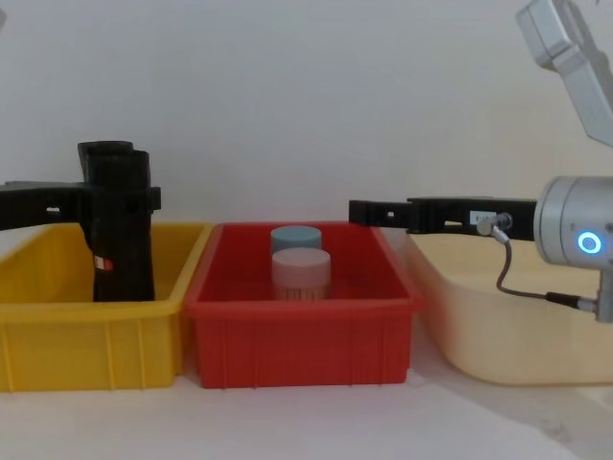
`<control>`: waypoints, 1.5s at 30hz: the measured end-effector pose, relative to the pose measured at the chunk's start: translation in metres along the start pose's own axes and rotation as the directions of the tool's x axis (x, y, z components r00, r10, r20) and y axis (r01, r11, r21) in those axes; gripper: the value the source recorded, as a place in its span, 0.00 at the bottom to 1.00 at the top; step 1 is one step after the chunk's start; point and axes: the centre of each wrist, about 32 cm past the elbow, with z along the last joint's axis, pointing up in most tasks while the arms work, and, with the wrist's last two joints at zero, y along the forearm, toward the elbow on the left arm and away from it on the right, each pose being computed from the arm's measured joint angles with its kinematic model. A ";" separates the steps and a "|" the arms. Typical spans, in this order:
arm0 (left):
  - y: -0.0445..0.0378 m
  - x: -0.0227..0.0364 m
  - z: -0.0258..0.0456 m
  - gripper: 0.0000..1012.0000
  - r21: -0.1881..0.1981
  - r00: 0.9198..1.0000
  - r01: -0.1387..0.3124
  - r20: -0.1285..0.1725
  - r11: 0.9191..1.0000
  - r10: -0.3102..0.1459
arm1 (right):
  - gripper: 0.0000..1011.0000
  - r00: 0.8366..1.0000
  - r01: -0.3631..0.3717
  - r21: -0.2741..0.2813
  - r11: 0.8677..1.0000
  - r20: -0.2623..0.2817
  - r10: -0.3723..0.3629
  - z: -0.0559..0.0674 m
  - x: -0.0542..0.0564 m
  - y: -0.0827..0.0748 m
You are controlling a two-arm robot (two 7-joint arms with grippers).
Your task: Pick up the garbage bag with the one hand and transfer it to the other hand.
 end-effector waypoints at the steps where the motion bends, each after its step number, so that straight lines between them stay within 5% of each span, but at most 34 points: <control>1: -0.0008 -0.0003 -0.0003 0.99 0.002 1.000 0.001 0.002 1.000 -0.001 | 0.99 1.000 -0.003 -0.002 1.000 0.000 0.003 0.000 0.000 0.000; 45: -0.0090 -0.0034 -0.0004 0.99 0.002 1.000 0.010 0.024 1.000 -0.010 | 0.99 0.980 -0.171 -0.095 0.981 0.082 0.179 0.009 -0.010 0.042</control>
